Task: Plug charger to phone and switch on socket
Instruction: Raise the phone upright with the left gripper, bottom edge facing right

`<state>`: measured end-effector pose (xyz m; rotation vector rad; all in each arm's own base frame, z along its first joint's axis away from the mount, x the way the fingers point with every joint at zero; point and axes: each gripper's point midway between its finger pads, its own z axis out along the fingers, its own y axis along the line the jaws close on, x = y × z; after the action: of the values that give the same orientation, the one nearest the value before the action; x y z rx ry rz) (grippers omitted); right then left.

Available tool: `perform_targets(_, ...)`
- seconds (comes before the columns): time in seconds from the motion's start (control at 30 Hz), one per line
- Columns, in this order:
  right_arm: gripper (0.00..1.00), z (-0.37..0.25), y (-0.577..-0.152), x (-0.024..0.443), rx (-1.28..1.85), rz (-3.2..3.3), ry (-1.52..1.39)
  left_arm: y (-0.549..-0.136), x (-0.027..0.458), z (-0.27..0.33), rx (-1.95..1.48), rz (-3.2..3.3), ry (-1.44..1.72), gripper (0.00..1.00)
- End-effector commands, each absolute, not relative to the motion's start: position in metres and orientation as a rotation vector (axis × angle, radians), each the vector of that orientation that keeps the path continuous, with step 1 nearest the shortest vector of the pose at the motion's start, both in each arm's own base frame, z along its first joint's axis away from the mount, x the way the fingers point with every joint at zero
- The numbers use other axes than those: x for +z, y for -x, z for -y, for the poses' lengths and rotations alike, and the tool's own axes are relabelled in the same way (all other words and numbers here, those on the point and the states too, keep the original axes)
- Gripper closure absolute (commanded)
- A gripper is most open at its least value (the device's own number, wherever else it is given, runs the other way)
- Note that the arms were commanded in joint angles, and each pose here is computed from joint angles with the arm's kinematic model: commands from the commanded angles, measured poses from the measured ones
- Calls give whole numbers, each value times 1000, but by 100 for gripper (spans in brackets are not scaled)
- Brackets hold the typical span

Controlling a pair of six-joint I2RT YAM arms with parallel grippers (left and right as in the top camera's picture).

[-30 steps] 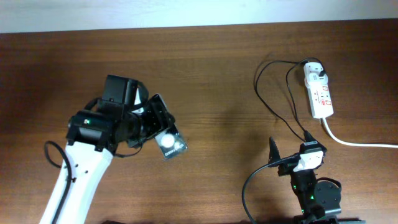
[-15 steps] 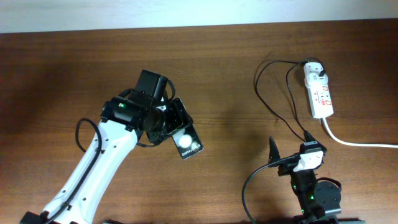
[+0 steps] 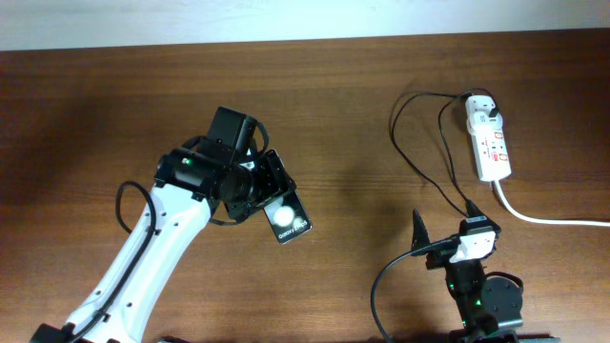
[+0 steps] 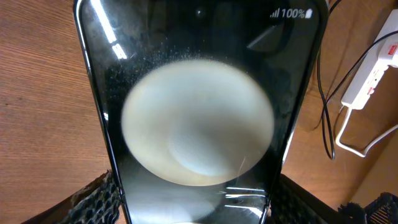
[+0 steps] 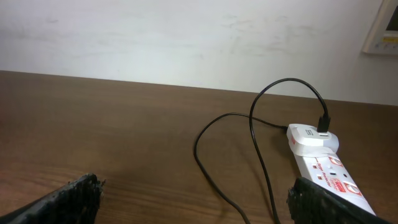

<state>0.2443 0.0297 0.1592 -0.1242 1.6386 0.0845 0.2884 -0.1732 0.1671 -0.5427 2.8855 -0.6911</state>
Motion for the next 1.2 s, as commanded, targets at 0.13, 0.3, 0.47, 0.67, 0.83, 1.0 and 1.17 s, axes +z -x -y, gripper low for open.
perform_targets(0.13,1,-29,-244,157,89,-1640,122,-291,168,174,-706,-2861,717,35)
perform_targets(0.3,1,-29,-244,157,89,-1640,122,-313,165,162,-598,-2766,750,33)
perform_targets(0.47,1,-29,-244,157,89,-1640,122,-328,132,185,-695,-2846,753,33)
perform_targets(0.67,1,-29,-244,157,89,-1640,122,-323,119,214,-1090,-2981,807,33)
perform_targets(0.83,1,-29,-244,157,89,-1640,122,-307,162,237,-1642,-2967,769,32)
perform_targets(1.0,1,-29,-244,157,89,-1640,122,-295,189,248,-1925,-2926,664,29)
perform_targets(1.17,1,-29,-244,157,89,-1640,122,-307,192,234,-1946,-2851,605,29)
